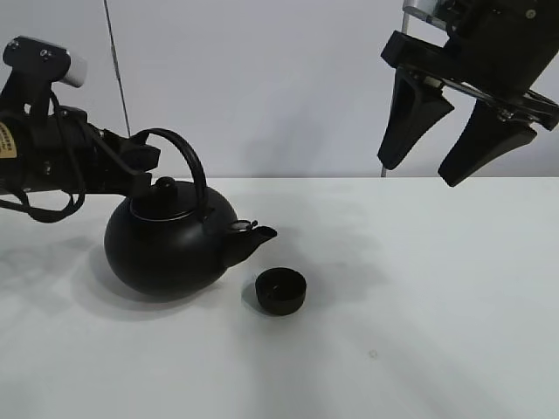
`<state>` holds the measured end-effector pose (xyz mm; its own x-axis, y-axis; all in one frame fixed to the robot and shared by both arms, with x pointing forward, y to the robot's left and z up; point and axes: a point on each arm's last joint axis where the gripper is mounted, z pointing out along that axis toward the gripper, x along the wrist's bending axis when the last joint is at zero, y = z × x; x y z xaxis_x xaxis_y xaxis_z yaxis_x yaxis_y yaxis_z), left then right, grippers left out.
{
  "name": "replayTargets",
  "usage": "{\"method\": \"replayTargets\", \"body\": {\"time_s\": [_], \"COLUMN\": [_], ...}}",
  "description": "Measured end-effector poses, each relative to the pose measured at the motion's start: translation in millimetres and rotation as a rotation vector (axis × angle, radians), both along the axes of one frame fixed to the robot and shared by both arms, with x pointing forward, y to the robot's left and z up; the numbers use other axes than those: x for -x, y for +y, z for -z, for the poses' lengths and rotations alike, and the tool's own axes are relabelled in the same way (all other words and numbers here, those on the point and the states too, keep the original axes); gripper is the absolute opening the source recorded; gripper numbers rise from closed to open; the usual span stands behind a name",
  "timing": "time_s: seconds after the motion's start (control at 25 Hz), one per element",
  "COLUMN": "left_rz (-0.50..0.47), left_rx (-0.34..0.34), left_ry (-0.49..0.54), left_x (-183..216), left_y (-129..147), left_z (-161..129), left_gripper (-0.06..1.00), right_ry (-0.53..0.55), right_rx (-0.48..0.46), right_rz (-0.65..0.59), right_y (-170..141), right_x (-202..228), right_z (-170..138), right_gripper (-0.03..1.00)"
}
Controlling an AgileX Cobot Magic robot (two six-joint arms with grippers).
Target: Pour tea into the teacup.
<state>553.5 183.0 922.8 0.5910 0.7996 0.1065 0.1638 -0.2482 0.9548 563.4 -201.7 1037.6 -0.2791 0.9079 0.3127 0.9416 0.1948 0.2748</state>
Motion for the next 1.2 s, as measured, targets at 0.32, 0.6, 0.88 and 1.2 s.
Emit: {"method": "replayTargets", "body": {"time_s": [0.32,0.6,0.88,1.2], "left_rz": [-0.038,-0.11,-0.047,-0.022], "left_rx": [-0.02,-0.012,-0.076,-0.107], "left_ry": [0.0,0.036,0.017,-0.001], "left_x": [-17.5,-26.5,-18.8,-17.2], "left_y": [-1.4,1.0,-20.1,-23.7], "left_z": [-10.7,-12.9,-9.4,-9.2], "left_gripper": [0.13,0.13,0.13,0.12], "right_ry": [0.0,0.0,-0.006,-0.008], "right_rx": [-0.001,-0.001,-0.002,-0.002], "right_rz": [0.003,0.003,0.006,0.007], "right_y": [0.0,0.1,0.1,0.1], "right_x": [-0.1,-0.1,-0.6,-0.9], "right_z": [0.0,0.0,-0.2,-0.2], "right_gripper": [0.47,0.47,0.47,0.47]}}
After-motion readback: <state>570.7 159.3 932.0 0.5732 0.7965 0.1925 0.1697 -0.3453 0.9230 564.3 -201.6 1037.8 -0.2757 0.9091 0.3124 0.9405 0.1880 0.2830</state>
